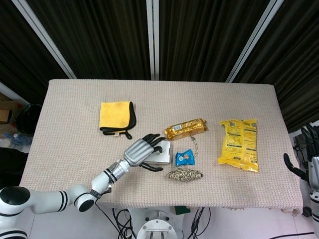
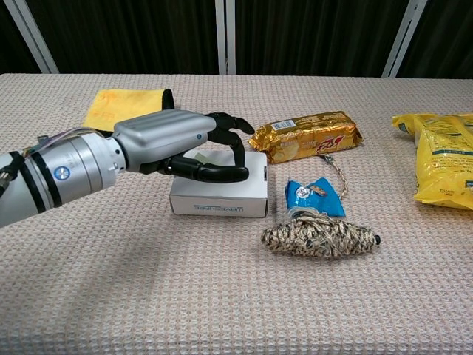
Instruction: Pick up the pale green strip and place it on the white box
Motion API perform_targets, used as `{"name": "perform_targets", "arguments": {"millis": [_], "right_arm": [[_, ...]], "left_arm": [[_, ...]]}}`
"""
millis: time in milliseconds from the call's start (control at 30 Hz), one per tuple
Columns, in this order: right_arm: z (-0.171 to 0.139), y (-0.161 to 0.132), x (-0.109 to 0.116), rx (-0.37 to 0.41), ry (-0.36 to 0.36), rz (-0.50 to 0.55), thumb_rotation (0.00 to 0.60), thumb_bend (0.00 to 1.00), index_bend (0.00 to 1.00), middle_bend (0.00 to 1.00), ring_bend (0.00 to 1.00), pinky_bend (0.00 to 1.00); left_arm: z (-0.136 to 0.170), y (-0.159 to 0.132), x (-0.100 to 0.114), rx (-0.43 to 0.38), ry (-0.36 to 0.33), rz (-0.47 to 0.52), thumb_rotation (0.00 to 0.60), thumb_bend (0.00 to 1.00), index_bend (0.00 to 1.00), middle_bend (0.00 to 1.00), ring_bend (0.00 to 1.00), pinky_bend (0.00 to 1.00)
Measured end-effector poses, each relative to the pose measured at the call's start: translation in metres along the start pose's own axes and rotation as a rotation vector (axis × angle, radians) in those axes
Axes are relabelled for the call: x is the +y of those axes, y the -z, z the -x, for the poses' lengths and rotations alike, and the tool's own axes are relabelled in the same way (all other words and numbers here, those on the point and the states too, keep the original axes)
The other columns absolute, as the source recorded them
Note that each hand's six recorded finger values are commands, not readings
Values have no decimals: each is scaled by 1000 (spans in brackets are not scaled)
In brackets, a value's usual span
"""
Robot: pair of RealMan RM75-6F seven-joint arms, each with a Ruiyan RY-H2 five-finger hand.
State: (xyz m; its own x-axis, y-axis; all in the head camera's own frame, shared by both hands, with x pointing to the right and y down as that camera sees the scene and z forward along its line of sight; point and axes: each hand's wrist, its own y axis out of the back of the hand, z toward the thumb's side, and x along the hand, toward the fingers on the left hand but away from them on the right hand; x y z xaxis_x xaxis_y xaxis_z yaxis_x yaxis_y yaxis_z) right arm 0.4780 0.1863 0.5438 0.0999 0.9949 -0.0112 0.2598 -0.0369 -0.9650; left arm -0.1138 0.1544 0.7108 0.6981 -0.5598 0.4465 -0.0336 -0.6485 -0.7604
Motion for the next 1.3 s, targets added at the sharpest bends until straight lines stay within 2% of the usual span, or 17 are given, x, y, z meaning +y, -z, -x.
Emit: {"name": "perform_targets", "arguments": {"millis": [600,733,833,1033,1200,1300], "right_arm": [[0,1,-1,-5,-5,-3,600,323,0,0,0,0],[0,1,1,-4,1,-2,600,323,0,0,0,0],[1,1,3,-3,7,-1,600,323,0,0,0,0],[0,2,4,-5,7,2,600,323,0,0,0,0],[-3,8,3,-20,-13,-14,600,299,0,0,0,0],[-6,15,-1,-53,-48,-57,600,253,0,0,0,0]], "left_arm": [[-1,4,-11,12,30,-4,0,0,360,85,0,122],[-1,4,-9,11,20,-4,0,0,361,85,0,121],[1,4,-1,9,-6,-1,0,0,358,85,0,122],[21,15,29,38,-109,-11,4,0,308,85,0,122],[71,53,58,161,-201,-73,53,0,258,85,0,122],[110,79,68,259,-256,-106,59,0,239,85,0,122]]}}
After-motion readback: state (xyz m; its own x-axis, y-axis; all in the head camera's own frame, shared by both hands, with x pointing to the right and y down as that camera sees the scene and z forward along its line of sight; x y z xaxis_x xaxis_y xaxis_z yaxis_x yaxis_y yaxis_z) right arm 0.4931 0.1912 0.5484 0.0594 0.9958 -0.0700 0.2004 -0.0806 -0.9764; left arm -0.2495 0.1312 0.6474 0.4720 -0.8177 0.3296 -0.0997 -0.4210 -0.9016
